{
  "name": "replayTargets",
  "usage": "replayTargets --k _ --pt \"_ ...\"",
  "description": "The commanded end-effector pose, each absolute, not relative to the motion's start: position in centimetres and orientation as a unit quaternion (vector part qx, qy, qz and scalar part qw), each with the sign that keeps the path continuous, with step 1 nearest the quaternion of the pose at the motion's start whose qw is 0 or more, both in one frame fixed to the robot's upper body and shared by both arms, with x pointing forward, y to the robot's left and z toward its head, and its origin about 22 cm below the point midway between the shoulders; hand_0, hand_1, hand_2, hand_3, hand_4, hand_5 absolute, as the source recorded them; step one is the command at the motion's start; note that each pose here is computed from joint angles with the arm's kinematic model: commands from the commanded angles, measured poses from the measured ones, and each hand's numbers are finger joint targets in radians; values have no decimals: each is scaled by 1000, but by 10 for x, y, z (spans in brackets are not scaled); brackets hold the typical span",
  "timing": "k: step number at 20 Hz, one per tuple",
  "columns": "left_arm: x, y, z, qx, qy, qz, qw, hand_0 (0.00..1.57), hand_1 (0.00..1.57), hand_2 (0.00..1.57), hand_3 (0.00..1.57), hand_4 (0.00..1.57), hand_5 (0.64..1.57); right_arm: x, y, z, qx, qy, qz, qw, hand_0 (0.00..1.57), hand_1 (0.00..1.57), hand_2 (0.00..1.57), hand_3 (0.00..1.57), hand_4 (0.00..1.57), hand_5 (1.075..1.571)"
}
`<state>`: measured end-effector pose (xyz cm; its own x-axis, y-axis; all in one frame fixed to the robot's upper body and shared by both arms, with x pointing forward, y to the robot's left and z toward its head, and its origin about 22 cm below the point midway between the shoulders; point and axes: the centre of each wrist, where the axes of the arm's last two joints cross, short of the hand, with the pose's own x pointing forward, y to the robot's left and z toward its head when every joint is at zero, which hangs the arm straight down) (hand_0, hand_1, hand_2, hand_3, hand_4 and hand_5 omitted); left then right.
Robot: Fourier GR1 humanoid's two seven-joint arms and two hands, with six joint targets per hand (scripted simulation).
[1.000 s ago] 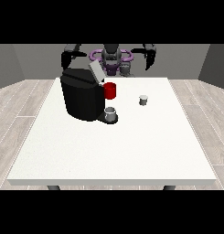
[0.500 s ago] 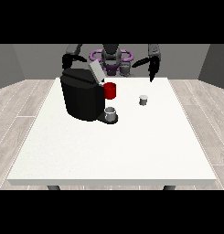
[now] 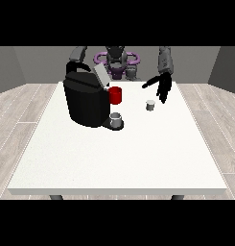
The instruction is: Insert the coffee pod into the coffee machine and close the lid
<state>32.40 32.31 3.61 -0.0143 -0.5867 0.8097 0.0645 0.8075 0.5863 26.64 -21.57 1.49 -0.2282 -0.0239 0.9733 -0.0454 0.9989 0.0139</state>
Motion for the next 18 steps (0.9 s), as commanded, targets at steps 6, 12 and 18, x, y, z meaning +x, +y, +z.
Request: replayTargets --k 6,12,18 --pt "350 362 49 244 -638 -298 666 0 0 0 0 0 1571 290 -225 31 2 -787 8 617 0 0 0 0 448 1571" --pt "364 359 39 270 -581 -314 701 0 0 0 0 0 1571 290 -214 28 5 -791 16 612 0 0 0 0 405 1571" --pt "384 355 54 272 -568 -341 698 0 0 0 0 0 1571 301 -213 35 1 -804 30 594 0 0 0 0 323 1571"
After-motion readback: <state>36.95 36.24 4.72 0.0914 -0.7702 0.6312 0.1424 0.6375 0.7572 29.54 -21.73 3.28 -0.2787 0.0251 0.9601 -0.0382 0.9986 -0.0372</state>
